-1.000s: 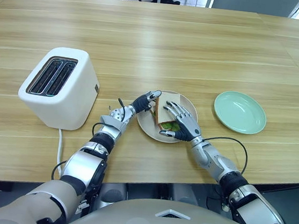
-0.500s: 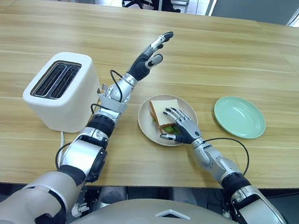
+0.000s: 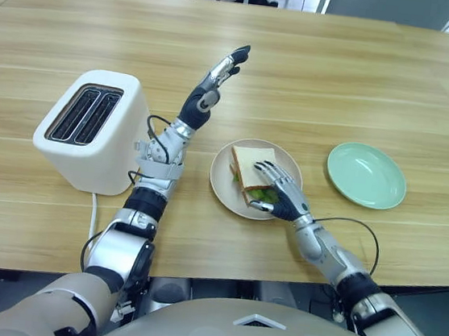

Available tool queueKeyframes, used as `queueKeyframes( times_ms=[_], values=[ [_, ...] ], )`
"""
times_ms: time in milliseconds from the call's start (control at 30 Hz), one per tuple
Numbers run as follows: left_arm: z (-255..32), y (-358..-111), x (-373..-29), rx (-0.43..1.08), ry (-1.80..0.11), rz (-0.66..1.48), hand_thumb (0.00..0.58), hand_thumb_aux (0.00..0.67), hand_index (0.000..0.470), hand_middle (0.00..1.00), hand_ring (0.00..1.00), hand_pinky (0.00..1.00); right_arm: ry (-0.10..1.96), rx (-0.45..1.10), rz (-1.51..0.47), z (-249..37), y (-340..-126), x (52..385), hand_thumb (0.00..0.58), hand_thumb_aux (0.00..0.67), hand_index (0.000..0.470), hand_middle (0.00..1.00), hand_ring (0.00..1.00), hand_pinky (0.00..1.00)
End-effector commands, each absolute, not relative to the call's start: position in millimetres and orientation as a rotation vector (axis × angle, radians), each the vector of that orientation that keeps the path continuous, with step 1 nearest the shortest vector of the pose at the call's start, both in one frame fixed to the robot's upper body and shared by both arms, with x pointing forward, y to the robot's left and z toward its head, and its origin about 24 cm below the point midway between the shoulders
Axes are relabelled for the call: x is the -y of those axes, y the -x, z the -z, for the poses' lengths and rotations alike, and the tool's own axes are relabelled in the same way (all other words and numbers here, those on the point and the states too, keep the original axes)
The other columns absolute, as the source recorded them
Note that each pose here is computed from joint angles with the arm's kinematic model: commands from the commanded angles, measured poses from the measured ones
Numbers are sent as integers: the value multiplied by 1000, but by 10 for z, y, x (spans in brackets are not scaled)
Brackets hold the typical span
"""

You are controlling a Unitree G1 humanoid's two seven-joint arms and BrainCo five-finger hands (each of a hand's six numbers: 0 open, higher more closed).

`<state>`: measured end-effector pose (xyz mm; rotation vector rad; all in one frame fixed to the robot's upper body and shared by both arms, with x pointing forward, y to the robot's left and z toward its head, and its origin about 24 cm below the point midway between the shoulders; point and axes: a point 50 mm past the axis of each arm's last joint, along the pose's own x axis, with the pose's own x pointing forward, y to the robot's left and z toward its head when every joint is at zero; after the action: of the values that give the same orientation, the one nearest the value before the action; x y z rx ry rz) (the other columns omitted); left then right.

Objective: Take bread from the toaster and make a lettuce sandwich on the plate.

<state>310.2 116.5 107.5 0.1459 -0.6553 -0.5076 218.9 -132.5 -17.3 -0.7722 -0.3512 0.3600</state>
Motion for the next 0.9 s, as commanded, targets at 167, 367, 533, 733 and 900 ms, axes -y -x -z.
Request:
queueKeyframes(
  times_ms=[167, 367, 533, 733, 900],
  values=[
    [-1227, -2795, -1212, 732, 30, 740, 580, 670, 460, 1000, 1000, 1000, 270, 580, -314, -590, -2190, 1500, 580, 670, 460, 118, 118, 118],
    [-1068, -2560, -1164, 642, -22, 1009, 580, 670, 460, 1000, 1000, 1000, 260, 568, -365, -719, -2223, 1697, 580, 670, 460, 1000, 1000, 1000],
    [-541, -2226, -1121, 362, -286, 1354, 580, 670, 460, 1000, 1000, 1000, 502, 378, -624, -455, -2162, 1734, 580, 670, 460, 1000, 1000, 1000],
    [-271, -2121, -1117, 226, -396, 1434, 580, 670, 460, 1000, 1000, 1000, 699, 145, -795, -108, -2045, 1910, 580, 670, 460, 1000, 1000, 1000],
    [-134, -2051, -1091, 174, -409, 1473, 580, 670, 460, 1000, 1000, 1000, 762, -13, -944, 117, -1847, 1975, 580, 670, 460, 1000, 1000, 1000]
  ],
)
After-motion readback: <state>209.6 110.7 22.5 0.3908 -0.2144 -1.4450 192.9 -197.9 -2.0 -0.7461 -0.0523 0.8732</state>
